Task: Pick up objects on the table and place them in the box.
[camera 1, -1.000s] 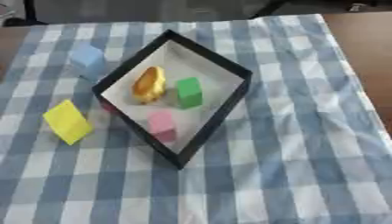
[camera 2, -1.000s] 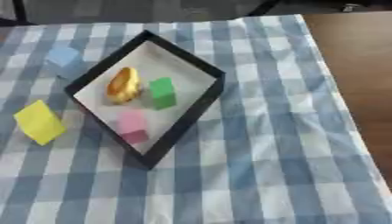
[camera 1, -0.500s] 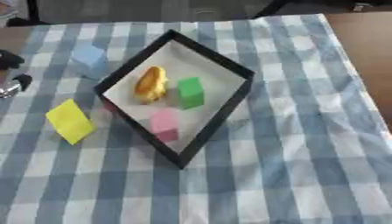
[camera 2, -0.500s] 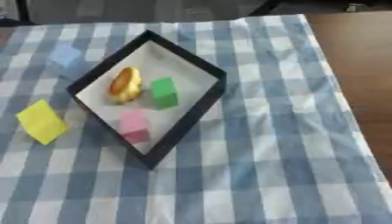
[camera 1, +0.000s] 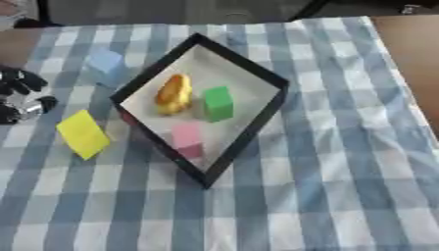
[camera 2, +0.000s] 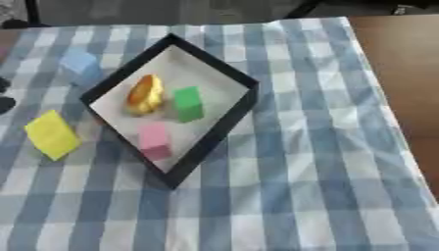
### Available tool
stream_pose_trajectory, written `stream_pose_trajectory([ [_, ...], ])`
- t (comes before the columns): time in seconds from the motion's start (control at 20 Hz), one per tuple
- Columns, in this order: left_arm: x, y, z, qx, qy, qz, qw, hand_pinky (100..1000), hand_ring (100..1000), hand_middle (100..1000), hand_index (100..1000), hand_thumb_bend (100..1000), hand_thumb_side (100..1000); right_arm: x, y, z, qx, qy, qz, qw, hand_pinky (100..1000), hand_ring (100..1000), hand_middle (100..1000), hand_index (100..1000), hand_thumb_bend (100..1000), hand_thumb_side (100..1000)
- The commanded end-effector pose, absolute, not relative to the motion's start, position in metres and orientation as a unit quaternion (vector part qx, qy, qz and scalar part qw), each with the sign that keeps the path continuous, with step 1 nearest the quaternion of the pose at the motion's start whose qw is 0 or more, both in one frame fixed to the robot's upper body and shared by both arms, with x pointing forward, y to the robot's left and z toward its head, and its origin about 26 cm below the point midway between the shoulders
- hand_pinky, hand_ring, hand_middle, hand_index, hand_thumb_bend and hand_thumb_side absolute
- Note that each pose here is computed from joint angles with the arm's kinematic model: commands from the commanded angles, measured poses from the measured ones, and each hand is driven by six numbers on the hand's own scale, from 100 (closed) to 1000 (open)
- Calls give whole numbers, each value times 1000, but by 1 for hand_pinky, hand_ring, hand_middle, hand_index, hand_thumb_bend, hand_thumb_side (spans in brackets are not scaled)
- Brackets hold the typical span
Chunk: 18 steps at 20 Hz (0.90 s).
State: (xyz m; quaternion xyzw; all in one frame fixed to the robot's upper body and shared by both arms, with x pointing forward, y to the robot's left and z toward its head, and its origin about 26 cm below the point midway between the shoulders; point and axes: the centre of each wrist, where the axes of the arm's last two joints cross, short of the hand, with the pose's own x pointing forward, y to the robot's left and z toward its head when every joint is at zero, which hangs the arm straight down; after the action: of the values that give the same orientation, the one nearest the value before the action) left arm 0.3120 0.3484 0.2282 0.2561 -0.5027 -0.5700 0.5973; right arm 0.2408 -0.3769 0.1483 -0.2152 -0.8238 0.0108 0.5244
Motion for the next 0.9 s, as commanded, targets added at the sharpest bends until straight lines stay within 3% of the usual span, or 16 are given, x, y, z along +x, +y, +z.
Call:
stream_pose_trajectory([
  [0.05, 306, 344, 243, 264, -498, -587, 581, 920, 863, 802, 897, 350, 746, 241, -376, 156, -218, -829, 18, 515, 868, 824, 625, 803, 100, 719],
  [0.4, 305, 332, 243, 269, -489, -602, 571, 959, 886, 821, 921, 397, 650, 242, -374, 156, -215, -830, 19, 515, 867, 821, 621, 801, 100, 718],
  [0.9, 307, 323, 237, 302, -473, -602, 568, 967, 895, 824, 926, 500, 741, 242, -372, 154, -216, -826, 18, 520, 868, 820, 620, 801, 100, 726],
])
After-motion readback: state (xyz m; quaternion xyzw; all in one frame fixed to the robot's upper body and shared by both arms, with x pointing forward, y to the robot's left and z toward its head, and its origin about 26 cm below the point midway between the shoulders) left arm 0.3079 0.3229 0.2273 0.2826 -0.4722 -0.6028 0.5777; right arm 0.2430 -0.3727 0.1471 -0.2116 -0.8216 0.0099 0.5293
